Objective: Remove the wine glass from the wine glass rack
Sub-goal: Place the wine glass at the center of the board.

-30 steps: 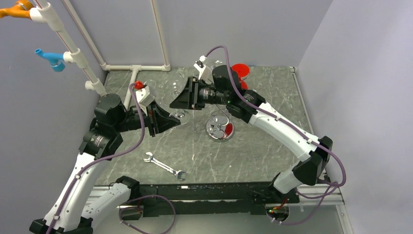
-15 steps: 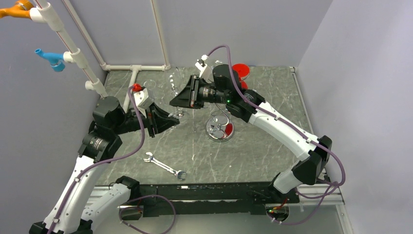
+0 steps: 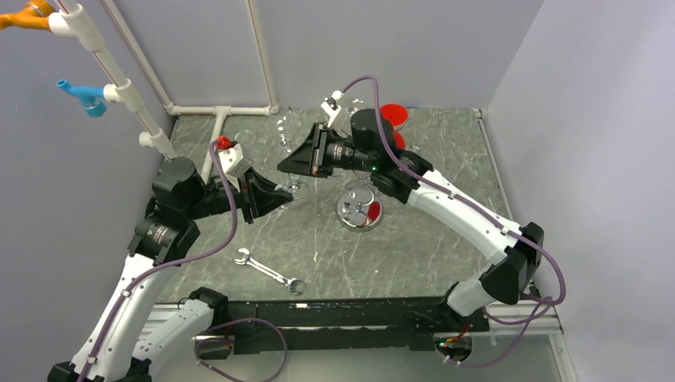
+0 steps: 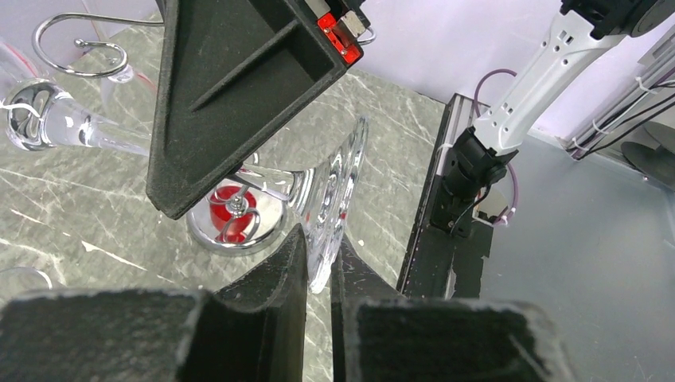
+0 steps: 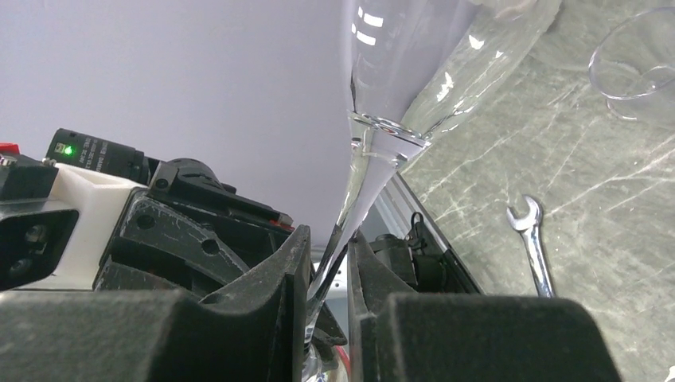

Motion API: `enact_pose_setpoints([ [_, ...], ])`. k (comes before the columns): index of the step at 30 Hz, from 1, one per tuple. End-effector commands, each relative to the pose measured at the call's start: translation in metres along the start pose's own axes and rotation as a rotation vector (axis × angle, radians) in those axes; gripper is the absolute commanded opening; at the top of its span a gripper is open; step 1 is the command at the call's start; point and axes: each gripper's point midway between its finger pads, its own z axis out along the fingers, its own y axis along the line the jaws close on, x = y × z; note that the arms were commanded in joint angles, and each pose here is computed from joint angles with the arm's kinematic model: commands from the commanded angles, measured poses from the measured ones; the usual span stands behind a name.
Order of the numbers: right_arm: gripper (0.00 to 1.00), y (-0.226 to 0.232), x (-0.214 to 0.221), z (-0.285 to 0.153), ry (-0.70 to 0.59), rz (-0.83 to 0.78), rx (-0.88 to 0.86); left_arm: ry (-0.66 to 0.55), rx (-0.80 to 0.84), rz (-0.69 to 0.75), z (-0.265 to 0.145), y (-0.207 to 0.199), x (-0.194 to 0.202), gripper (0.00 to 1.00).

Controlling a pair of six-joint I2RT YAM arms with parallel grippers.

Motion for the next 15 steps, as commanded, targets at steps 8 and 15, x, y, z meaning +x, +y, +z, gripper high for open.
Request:
enact_pose_setpoints([
  [8, 0.00, 0.058, -0.019, -0.038, -0.182, -0.225, -0.220, -0.042, 0.037, 0.027, 0.002, -0.007, -0.019, 0.02],
  [15, 0.00, 0.063, -0.020, -0.044, -0.214, -0.256, -0.246, -0.025, 0.036, -0.012, 0.004, -0.005, -0.019, 0.27],
])
